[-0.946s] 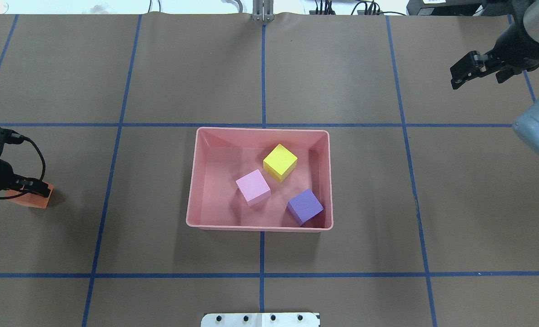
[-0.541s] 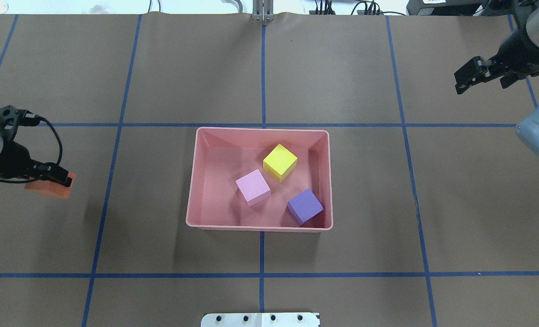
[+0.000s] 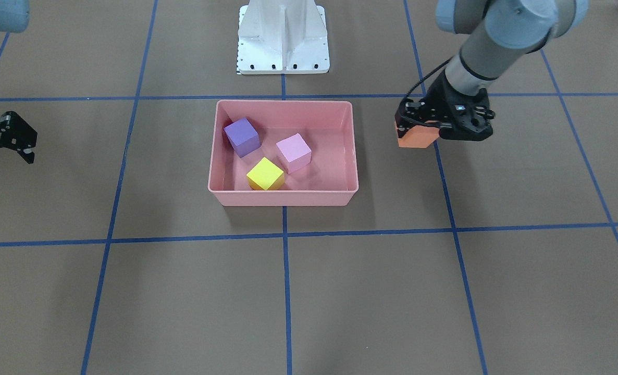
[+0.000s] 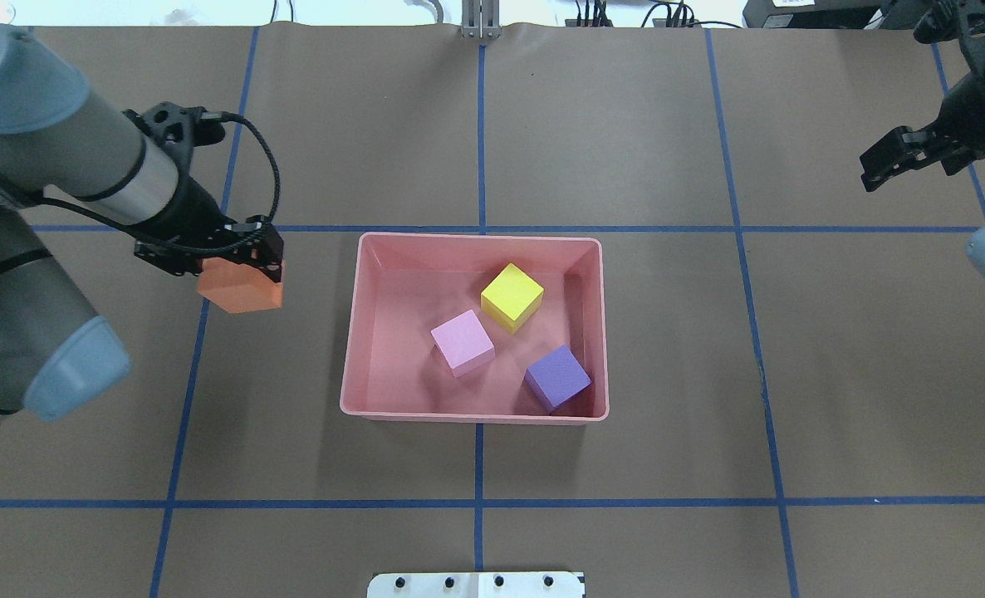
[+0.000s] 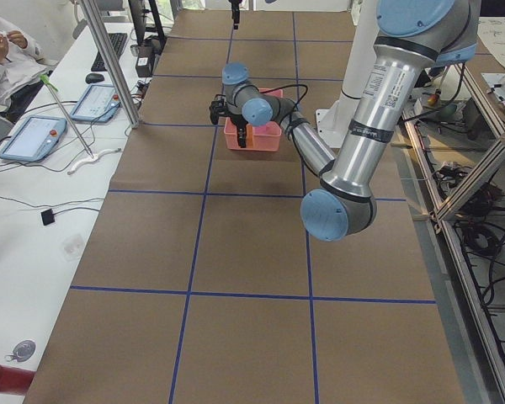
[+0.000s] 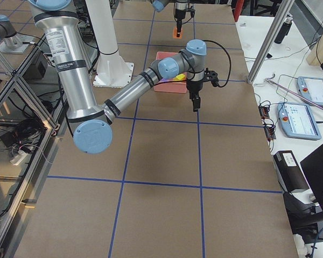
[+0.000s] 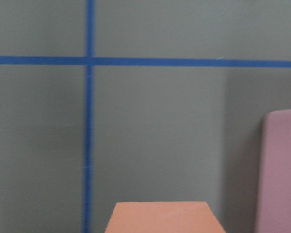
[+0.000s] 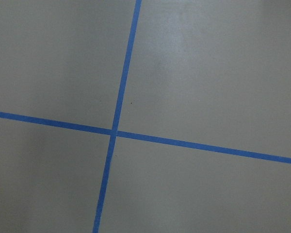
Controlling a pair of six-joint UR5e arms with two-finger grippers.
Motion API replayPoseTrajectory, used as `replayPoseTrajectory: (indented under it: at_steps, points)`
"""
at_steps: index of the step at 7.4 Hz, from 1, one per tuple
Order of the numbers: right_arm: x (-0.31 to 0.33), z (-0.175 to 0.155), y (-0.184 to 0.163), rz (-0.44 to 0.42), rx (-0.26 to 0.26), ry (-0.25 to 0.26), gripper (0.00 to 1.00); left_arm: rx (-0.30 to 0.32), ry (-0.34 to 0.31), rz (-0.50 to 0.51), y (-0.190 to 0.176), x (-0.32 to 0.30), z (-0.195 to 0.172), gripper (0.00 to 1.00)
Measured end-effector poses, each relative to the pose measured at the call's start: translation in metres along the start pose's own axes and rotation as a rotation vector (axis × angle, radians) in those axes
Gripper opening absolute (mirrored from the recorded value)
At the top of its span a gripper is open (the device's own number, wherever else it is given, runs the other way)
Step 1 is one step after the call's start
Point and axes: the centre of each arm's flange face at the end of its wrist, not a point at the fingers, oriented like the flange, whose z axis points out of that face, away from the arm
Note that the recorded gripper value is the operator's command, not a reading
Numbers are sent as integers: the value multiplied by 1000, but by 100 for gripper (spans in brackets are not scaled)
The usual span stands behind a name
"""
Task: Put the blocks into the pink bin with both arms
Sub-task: 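Carry the orange cube with the left gripper into the bin and release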
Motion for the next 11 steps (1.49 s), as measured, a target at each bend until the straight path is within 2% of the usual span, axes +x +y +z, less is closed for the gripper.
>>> replayPoseTrajectory:
  at_steps: [1, 2, 4, 8, 10, 11]
  points:
    - [10, 2, 1, -8, -6, 6, 100, -3, 2, -22, 10, 44, 16, 23]
    - [15, 4, 2, -9, -11, 7, 100, 1, -6, -34, 20, 82, 35, 37]
    - [20, 6, 4, -8, -17, 8, 100, 8, -23, -24, 41, 122, 64, 100]
    - [28, 8, 4, -9, -23, 13, 100, 27, -42, -9, 51, 127, 75, 100]
    - [46, 9, 3, -24, -28, 19, 100, 36, -60, -2, 45, 102, 73, 100]
    - [66, 10, 8, -36, -39, 15, 100, 40, -78, 39, 42, 73, 68, 100]
